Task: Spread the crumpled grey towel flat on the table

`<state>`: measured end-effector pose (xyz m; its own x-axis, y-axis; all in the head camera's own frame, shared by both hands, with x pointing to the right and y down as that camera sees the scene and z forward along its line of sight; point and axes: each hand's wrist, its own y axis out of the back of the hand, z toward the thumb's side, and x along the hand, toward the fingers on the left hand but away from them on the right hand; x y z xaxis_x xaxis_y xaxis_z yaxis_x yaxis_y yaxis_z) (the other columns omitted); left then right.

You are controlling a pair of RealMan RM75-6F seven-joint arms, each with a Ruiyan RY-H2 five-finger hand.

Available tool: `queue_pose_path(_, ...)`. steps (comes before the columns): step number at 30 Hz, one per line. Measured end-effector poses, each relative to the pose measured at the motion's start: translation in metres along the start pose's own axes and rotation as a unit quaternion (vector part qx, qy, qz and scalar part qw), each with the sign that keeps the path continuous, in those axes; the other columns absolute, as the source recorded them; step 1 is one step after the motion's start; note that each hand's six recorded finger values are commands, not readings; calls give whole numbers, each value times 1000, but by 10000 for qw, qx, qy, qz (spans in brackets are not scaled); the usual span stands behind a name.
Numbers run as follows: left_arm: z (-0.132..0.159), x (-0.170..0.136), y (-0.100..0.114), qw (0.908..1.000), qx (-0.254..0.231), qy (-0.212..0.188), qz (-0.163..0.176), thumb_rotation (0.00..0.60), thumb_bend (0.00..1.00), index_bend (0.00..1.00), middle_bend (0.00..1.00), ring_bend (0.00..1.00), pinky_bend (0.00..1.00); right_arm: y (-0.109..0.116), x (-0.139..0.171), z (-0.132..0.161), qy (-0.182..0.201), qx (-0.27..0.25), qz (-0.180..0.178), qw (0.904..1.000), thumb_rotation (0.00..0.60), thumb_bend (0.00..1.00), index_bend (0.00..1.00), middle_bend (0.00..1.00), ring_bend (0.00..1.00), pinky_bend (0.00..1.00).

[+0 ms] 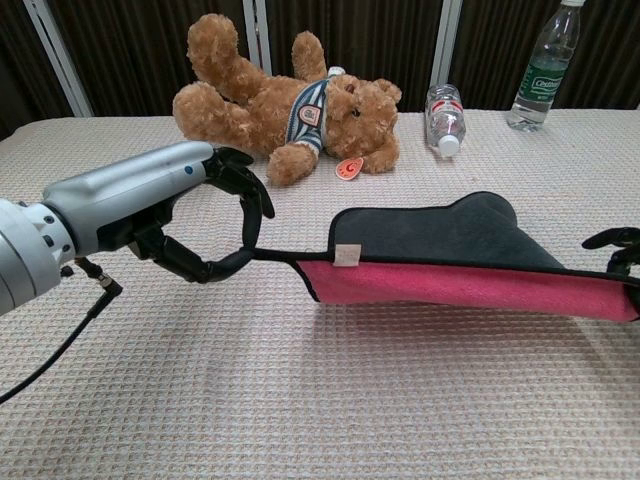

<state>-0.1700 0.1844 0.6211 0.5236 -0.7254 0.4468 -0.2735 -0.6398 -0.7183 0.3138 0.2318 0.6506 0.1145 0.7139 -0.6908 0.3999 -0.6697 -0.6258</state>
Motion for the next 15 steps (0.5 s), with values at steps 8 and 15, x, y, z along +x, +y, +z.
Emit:
queue_pose_path(8, 9, 6, -21, 9998, -114, -9, -179, 600, 507, 605, 277, 8, 0, -8, 2, -1, 32, -41, 91, 9999, 600, 606, 615, 134, 0, 0)
queue_pose_path(15, 9, 11, -38, 9994, -155, 57, -305, 600, 507, 604, 276, 7, 0, -16, 2, -1, 38, -42, 176, 9998, 600, 606, 615, 134, 0, 0)
